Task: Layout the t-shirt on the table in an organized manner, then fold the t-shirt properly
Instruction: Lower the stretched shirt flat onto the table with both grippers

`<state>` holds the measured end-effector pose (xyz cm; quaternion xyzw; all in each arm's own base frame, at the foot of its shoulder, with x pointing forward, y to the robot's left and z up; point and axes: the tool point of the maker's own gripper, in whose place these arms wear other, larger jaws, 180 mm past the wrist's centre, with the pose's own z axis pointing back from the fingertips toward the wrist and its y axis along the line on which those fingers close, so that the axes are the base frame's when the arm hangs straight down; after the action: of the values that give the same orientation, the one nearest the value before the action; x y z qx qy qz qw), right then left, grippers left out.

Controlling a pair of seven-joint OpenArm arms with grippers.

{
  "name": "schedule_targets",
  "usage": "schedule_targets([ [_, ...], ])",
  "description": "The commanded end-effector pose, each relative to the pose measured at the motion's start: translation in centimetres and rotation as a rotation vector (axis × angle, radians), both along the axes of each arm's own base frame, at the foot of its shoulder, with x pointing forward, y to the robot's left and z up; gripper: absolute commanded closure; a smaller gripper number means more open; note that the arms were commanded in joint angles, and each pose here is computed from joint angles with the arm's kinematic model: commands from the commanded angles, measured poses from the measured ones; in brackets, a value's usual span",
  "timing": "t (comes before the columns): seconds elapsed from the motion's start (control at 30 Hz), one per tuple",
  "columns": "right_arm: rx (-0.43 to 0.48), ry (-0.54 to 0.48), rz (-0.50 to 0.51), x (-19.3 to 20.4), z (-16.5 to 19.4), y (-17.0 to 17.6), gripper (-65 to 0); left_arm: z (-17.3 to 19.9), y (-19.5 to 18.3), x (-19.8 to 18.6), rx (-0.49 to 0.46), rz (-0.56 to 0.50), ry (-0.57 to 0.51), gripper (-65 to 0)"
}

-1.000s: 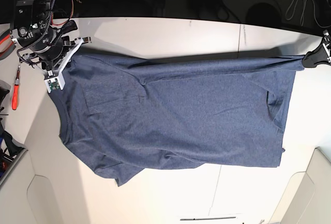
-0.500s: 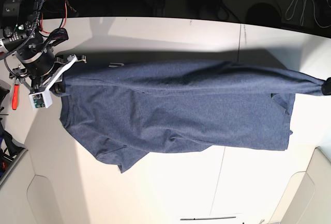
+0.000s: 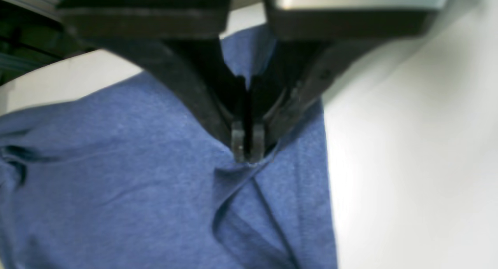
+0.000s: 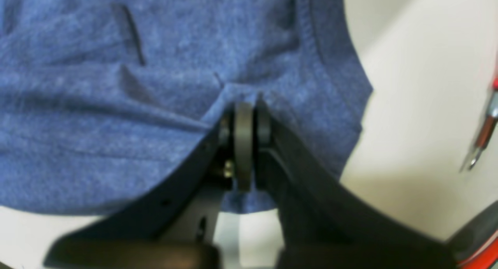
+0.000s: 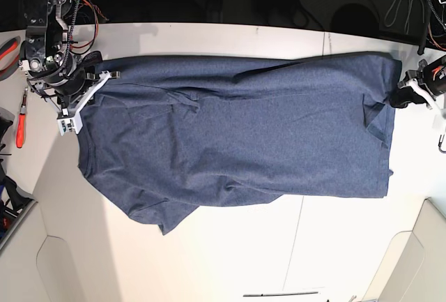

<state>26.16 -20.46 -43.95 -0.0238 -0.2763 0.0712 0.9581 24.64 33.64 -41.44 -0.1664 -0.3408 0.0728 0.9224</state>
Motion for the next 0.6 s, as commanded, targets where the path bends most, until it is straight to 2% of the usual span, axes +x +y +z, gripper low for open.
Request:
schedule_targets([
  [0.0, -0.013, -0.053, -0.006, 1.3, 1.2, -0.6, 0.0, 1.7, 1.1, 1.2, 0.027, 0.003, -0.063, 0.0],
  [0.17, -0.073, -0.054, -0.023, 1.6, 1.4, -1.6, 0.0, 1.5, 1.8, 1.1, 0.083, -0.004, -0.055, 0.0],
  [0.27, -0.117, -0.054, -0.067, 1.5, 1.5, -2.7, -7.5, 1.6, 2.2, 1.0, 0.093, -0.001, -0.053, 0.0],
  [0.57, -0.138, -0.030, -0.082, 1.1, 1.3, -3.2, -7.2, 4.0, 5.4, 1.1, 0.097, 0.113, -0.126, 0.0],
])
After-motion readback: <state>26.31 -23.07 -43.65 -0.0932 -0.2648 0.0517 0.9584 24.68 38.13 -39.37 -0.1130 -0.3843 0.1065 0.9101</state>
